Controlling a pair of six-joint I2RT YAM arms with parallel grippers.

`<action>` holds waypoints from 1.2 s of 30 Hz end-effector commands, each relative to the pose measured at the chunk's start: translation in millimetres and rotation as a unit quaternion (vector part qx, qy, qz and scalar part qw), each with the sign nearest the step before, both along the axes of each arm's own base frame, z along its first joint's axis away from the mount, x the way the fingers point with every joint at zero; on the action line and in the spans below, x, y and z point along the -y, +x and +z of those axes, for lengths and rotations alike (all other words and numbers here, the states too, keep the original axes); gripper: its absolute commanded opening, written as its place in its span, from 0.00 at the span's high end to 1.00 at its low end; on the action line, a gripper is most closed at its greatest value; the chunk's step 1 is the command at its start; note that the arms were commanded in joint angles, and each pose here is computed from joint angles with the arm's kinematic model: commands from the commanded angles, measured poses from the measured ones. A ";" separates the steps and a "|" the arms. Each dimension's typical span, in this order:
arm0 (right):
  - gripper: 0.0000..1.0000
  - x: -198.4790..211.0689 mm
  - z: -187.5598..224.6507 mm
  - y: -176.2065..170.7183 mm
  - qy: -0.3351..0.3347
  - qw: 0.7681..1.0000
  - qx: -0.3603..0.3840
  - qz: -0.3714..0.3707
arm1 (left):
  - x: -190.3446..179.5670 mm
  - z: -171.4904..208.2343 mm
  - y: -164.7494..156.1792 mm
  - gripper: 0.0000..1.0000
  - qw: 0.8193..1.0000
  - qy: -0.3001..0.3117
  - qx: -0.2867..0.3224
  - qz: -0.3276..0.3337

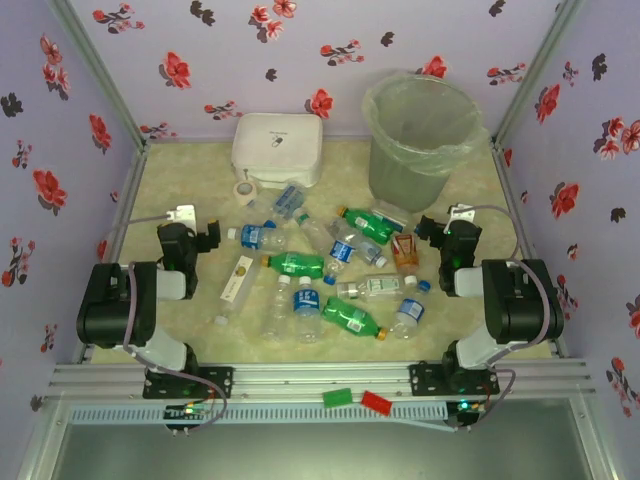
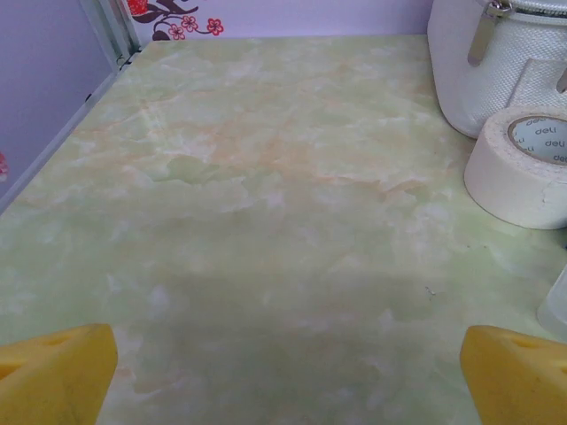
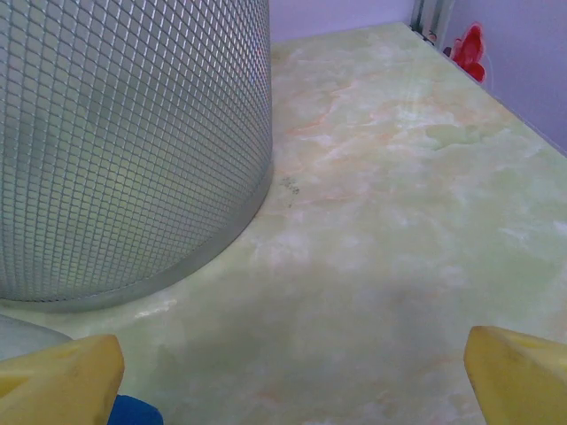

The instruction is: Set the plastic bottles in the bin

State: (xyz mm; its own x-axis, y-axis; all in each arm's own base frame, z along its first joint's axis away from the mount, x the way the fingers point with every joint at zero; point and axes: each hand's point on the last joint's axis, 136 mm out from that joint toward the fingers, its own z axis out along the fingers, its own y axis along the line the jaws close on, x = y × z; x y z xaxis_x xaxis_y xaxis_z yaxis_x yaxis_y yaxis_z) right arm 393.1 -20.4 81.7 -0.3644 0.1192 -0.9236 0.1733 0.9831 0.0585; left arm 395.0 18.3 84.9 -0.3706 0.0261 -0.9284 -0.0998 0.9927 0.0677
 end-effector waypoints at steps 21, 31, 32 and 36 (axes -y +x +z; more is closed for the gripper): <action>0.01 -1.0 3.6 4.0 -0.002 1.000 0.005 0.008 | 0.1 9.6 4.1 0.00 1.000 -0.008 0.013 -0.003; 0.01 4.3 7.5 0.7 -0.010 1.000 0.015 -0.009 | -0.5 9.4 4.1 0.00 1.000 -0.006 0.013 -0.002; 0.01 3.8 10.6 -0.2 -0.011 1.000 0.021 -0.010 | -2.2 10.7 4.1 0.00 1.000 -0.004 0.015 0.004; 0.01 2.5 32.2 -8.3 -0.020 0.999 0.027 -0.012 | -6.9 34.9 3.9 0.00 0.999 0.016 0.001 0.036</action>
State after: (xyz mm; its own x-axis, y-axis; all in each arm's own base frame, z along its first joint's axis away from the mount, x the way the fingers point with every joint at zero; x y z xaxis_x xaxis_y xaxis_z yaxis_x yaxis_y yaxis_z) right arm 388.0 -20.1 92.5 -0.3509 0.1148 -0.9293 0.1772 0.9827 0.0545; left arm 392.7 20.2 87.8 -0.3959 0.0290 -0.9178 -0.1170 0.9898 0.0817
